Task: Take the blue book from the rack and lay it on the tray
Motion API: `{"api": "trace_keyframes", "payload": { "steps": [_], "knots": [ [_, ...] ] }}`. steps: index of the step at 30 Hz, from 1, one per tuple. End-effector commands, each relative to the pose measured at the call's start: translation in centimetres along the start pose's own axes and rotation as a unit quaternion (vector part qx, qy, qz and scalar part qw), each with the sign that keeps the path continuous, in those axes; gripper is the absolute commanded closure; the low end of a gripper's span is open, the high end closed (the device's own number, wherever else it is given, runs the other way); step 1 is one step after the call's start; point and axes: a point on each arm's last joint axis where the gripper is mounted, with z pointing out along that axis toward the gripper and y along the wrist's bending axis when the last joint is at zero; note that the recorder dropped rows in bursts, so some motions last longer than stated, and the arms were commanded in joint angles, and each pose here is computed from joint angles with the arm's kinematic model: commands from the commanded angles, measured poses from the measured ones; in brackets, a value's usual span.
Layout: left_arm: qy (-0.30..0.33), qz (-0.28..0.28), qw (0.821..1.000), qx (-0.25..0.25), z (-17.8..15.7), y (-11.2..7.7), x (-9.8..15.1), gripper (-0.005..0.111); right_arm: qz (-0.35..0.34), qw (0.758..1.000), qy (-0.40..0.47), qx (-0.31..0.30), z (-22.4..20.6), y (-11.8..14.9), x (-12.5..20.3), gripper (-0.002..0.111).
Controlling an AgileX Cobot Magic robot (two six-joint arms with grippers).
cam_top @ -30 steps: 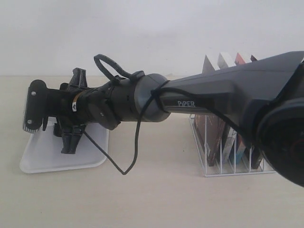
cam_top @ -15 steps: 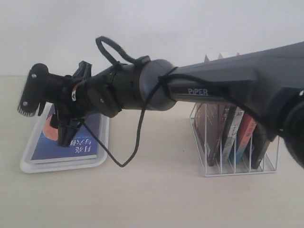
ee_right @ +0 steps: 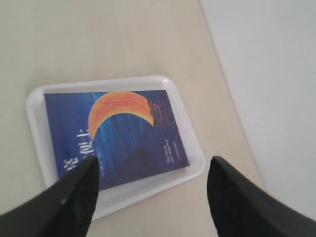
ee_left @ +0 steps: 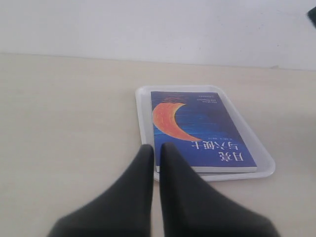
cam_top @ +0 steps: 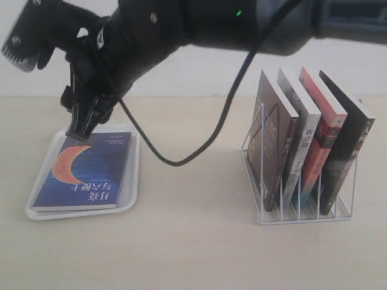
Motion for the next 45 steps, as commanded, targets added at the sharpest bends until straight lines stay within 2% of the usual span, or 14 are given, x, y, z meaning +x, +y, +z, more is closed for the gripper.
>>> {"api": "trace_keyframes", "payload": {
  "steps": [1,3,5,8,9,16,34,36,40,42,45],
  "knots": [
    [-0.003,-0.004,1.0,-0.001,0.0,0.0,0.0,0.102,0.093,0.993,0.053,-0.054,-3.2,0.5,0.0,0.048],
    [-0.003,-0.004,1.0,-0.001,0.0,0.0,0.0,0.102,0.104,0.986,0.096,-0.085,-3.5,1.1,0.7,0.055],
    [-0.003,-0.004,1.0,-0.001,0.0,0.0,0.0,0.102,0.103,0.978,0.14,-0.112,-3.8,1.6,1.4,0.072],
    [-0.003,-0.004,1.0,-0.001,0.0,0.0,0.0,0.102,0.105,0.969,0.176,-0.136,-4.1,2.1,2.0,0.104],
    [-0.003,-0.004,1.0,-0.001,0.0,0.0,0.0,0.102,0.115,0.967,0.181,-0.14,-4.2,2.2,2.0,0.108],
    [-0.003,-0.004,1.0,-0.001,0.0,0.0,0.0,0.102,0.141,0.964,0.183,-0.135,-4.2,2.2,2.0,0.108],
    [-0.003,-0.004,1.0,-0.001,0.0,0.0,0.0,0.102,0.151,0.965,0.172,-0.133,-4.1,2.2,1.8,0.108],
    [-0.003,-0.004,1.0,-0.001,0.0,0.0,0.0,0.102,0.178,0.96,0.174,-0.131,-4.1,2.2,1.8,0.108],
    [-0.003,-0.004,1.0,-0.001,0.0,0.0,0.0,0.102,0.255,0.93,0.228,-0.132,-4.1,2.7,2.5,0.108],
    [-0.003,-0.004,1.0,-0.001,0.0,0.0,0.0,0.102,0.255,0.923,0.251,-0.138,-4.3,2.9,2.8,0.108],
    [-0.003,-0.004,1.0,-0.001,0.0,0.0,0.0,0.102,0.257,0.927,0.239,-0.132,-4.6,2.7,2.5,0.108]
  ]
}}
